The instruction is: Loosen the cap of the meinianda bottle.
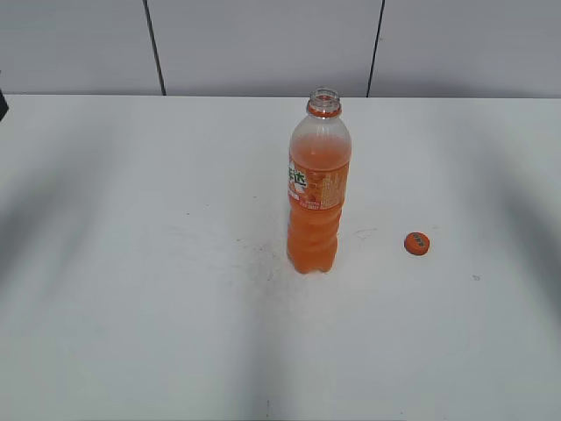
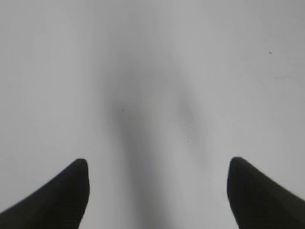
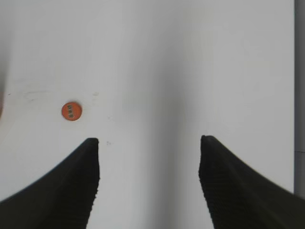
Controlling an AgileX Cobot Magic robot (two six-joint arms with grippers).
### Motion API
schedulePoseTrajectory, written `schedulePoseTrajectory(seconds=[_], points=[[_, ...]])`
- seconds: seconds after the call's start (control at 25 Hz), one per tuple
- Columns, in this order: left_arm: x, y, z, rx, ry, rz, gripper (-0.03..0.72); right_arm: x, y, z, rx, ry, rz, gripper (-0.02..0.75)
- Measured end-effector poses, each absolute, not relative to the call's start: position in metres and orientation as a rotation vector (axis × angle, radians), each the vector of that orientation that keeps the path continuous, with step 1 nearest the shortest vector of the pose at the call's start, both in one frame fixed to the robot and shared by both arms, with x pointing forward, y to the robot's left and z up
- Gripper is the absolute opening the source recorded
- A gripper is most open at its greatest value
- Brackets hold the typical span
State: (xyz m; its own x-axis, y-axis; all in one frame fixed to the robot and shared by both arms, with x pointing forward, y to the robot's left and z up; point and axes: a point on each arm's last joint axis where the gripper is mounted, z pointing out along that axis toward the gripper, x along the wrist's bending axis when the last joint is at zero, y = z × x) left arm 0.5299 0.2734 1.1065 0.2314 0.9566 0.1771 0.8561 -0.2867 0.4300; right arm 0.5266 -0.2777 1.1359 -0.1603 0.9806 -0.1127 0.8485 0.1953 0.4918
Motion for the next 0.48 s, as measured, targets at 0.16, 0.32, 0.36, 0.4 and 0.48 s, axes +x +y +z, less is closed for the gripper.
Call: schedulePoseTrajectory(seconds=[0.16, 0.32, 0.36, 0.4, 0.48], points=[[0.494, 0.276, 1.102, 2.263, 1.719, 0.558, 0.535, 0.489, -0.277, 1.134, 1.731, 2.086, 0.495, 0.493], [0.451, 0.281, 1.087, 2.272, 1.733, 0.519, 0.529, 0.442, -0.281, 1.116, 1.722, 2.091, 0.499, 0.493], [0.441, 0.282, 1.084, 2.268, 1.733, 0.515, 0.528, 0.427, -0.283, 1.116, 1.703, 2.075, 0.521, 0.493], [0.428, 0.283, 1.083, 2.251, 1.726, 0.516, 0.526, 0.417, -0.284, 1.108, 1.701, 2.079, 0.521, 0.493], [0.408, 0.284, 1.084, 2.206, 1.712, 0.528, 0.524, 0.395, -0.286, 1.102, 1.682, 2.06, 0.546, 0.493]])
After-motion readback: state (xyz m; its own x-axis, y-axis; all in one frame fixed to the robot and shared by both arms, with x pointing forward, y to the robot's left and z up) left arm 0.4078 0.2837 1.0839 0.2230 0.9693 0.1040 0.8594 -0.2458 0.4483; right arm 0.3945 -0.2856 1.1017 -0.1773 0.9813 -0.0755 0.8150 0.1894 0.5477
